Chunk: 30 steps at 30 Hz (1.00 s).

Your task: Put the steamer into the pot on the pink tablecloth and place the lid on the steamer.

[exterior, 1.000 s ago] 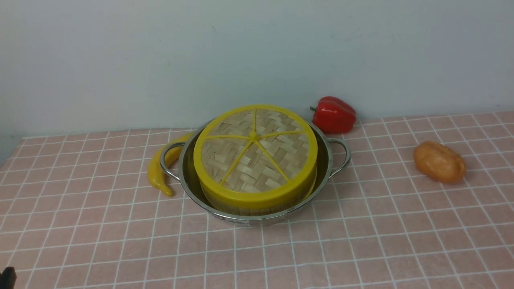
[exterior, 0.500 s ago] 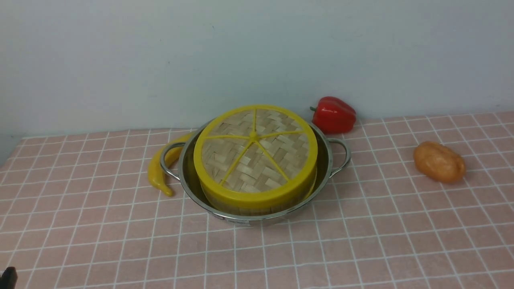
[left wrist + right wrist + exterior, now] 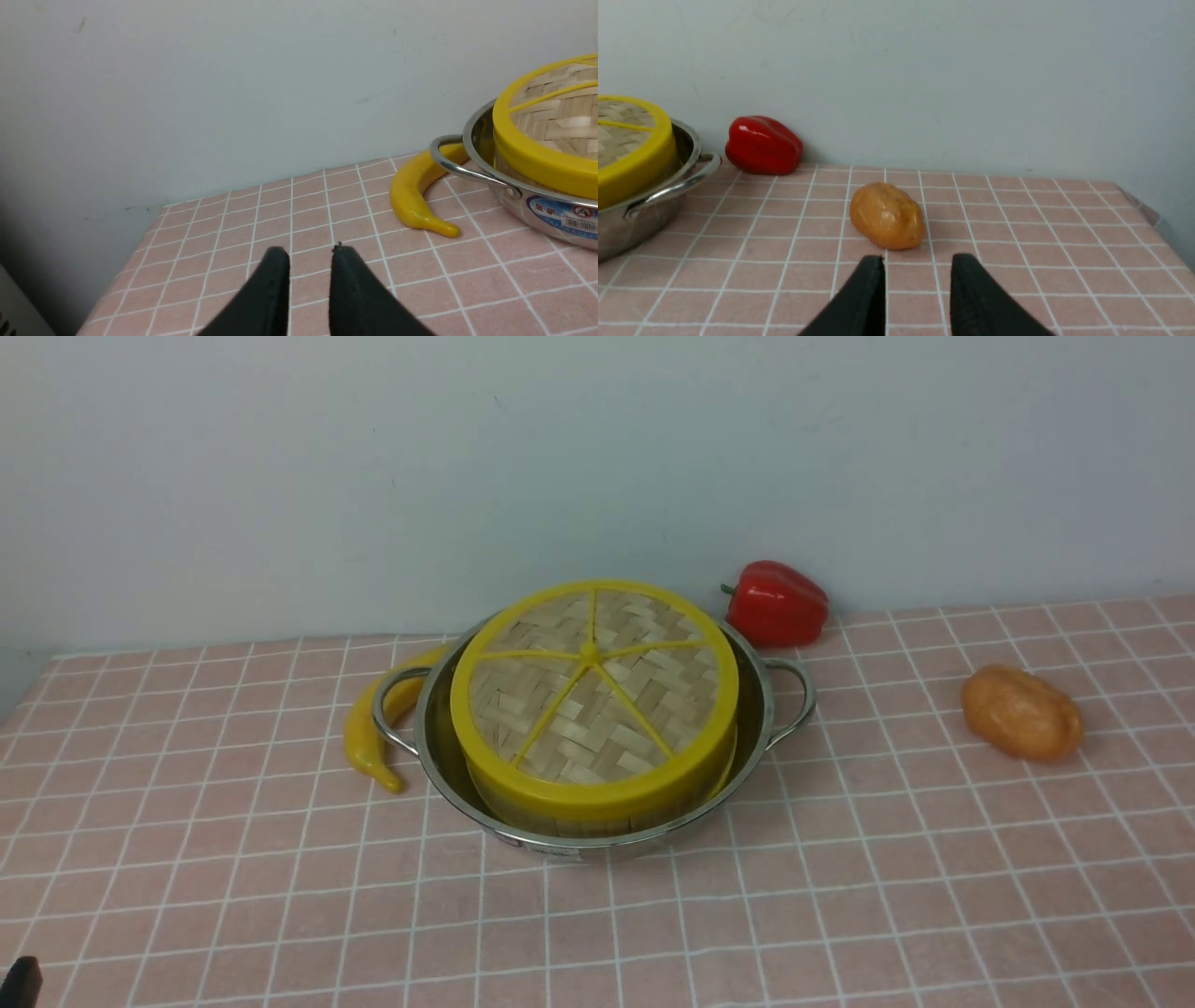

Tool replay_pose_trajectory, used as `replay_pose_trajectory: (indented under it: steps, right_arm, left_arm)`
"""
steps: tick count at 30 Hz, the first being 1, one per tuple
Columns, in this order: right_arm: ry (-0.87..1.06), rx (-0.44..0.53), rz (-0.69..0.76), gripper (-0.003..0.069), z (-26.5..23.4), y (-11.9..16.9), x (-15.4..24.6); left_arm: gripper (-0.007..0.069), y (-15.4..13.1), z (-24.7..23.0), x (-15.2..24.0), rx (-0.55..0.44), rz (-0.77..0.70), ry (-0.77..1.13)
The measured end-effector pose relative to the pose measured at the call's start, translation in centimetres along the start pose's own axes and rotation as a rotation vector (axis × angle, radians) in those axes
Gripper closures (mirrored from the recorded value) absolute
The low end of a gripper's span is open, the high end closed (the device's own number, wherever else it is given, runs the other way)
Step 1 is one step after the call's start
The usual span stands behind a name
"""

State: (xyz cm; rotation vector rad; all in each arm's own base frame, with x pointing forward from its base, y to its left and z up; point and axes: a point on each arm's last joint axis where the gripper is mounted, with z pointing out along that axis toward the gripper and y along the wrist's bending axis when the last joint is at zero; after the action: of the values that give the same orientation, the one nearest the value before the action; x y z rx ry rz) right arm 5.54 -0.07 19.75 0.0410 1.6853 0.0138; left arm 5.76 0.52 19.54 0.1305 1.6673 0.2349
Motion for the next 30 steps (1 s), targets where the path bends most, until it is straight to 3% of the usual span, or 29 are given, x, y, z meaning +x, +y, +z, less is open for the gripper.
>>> replay_pose_trajectory:
  steps: [30]
  right_arm:
    - [0.041, 0.001, 0.013, 0.0419, 0.12, -0.01, 0.80]
  left_arm:
    - [0.0446, 0.00, 0.00, 0.00, 0.000, 0.001, 0.000]
